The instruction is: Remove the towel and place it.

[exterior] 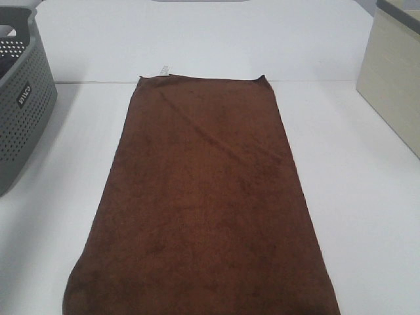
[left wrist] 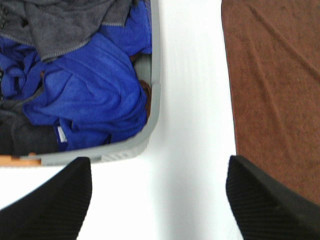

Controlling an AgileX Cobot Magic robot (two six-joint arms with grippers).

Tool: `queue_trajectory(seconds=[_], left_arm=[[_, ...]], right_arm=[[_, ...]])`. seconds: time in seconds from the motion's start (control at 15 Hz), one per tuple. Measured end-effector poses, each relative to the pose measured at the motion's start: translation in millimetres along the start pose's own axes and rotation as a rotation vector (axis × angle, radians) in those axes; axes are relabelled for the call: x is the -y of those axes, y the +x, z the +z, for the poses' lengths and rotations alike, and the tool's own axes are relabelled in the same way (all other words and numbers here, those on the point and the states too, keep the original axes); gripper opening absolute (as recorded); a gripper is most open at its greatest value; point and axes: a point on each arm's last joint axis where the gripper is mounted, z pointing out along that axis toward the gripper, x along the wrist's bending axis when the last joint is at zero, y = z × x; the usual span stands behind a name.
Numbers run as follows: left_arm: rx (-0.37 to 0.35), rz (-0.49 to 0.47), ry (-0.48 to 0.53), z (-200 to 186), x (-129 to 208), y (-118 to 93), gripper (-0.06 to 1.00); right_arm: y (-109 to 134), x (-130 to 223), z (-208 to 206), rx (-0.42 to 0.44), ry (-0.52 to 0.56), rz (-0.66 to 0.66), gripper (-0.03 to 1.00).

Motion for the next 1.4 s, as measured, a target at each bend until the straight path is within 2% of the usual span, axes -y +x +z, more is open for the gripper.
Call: queue_trajectory(seconds=[0.13, 0.33, 0.53, 0.73, 0.93, 1.0, 1.4], left_arm=[[-0.011, 0.024, -0.025, -25.7, 52.6, 3.2, 0.69], [-0.020, 0.053, -0.126, -55.0, 122.7, 7.0, 0.69], [-0.019, 0.052, -0.282, -73.8, 184.0, 9.6, 0.69], [-0.017, 0.049, -0.419, -81.2, 228.4, 11.5, 0.69], [-0.013, 0.063, -0.371, -66.2, 244.3, 11.4, 0.69], [-0.012, 0.068, -0.374, -63.5, 244.2, 11.0, 0.69], [0.003, 0.047, -0.376, -63.6, 244.1, 10.0, 0.69]], right_arm=[[1.6, 45.4, -16.0, -0.001, -0.087, -0.013, 0.81], [1.5, 99.5, -20.7, 0.004, -0.190, -0.038, 0.81], [0.2, 138.7, -14.2, 0.006, -0.264, -0.047, 0.81], [-1.3, 165.8, -4.6, 0.010, -0.326, -0.072, 0.81], [-3.8, 174.1, 15.2, 0.017, -0.295, -0.115, 0.81], [-4.9, 168.2, 21.7, 0.026, -0.355, -0.134, 0.79], [-5.9, 167.1, 23.6, 0.036, -0.366, -0.139, 0.78]])
